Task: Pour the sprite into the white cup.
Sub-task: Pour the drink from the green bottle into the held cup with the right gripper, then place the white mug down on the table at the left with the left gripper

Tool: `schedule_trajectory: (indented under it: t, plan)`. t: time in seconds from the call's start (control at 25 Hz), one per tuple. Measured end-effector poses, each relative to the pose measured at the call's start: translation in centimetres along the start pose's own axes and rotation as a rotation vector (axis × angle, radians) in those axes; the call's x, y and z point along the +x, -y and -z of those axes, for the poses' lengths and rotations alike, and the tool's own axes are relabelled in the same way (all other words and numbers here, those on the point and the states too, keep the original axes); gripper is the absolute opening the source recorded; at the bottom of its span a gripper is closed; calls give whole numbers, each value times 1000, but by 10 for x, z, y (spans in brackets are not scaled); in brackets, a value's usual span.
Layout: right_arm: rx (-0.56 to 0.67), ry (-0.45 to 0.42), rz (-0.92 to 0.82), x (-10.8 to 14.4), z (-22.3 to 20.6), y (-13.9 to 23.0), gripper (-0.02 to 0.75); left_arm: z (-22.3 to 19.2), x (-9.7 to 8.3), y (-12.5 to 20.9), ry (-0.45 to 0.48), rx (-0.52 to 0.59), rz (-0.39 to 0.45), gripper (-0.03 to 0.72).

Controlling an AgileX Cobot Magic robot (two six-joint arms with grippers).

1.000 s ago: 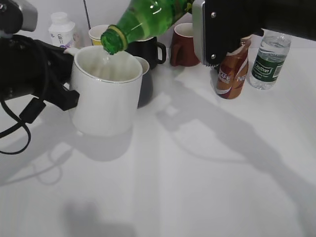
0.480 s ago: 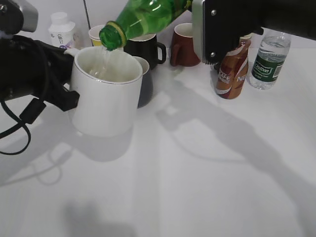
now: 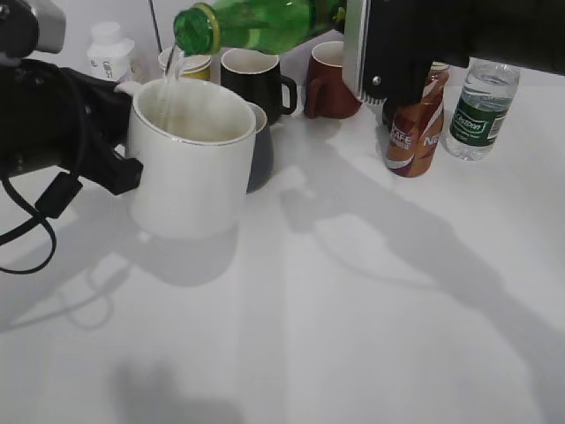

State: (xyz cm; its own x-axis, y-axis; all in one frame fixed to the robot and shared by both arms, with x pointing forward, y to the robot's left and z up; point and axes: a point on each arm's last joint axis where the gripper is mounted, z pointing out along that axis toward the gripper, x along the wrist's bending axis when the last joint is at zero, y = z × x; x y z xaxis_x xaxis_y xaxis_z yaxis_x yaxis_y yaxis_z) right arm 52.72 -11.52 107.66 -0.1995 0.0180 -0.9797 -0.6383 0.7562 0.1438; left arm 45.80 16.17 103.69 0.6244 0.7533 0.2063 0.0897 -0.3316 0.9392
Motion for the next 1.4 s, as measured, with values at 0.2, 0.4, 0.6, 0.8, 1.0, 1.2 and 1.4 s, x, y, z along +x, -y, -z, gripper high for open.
schedule_trajectory:
  t: [0.2,0.4,0.6,0.8,1.0,1.2,1.4]
  plan:
    - [-27,-49,-221,5,0,-3,322,0,4,-3,-15,-43,7,38]
    - [-43,-113,-514,19,3,-5,322,2,16,-5,-58,-81,20,38]
    - [-70,-113,-1017,17,4,-9,322,5,32,-5,-123,-116,57,38]
    - [-51,-71,-1320,13,3,-6,322,10,71,4,-306,-173,193,37]
    - [-25,-66,-1401,21,-3,-2,322,-4,101,28,-421,-220,159,37]
    - [-1,-61,-1447,26,-7,1,322,-33,116,76,-456,-191,180,37]
    - [3,-59,-1454,26,-7,1,322,-55,115,131,-448,-82,222,37]
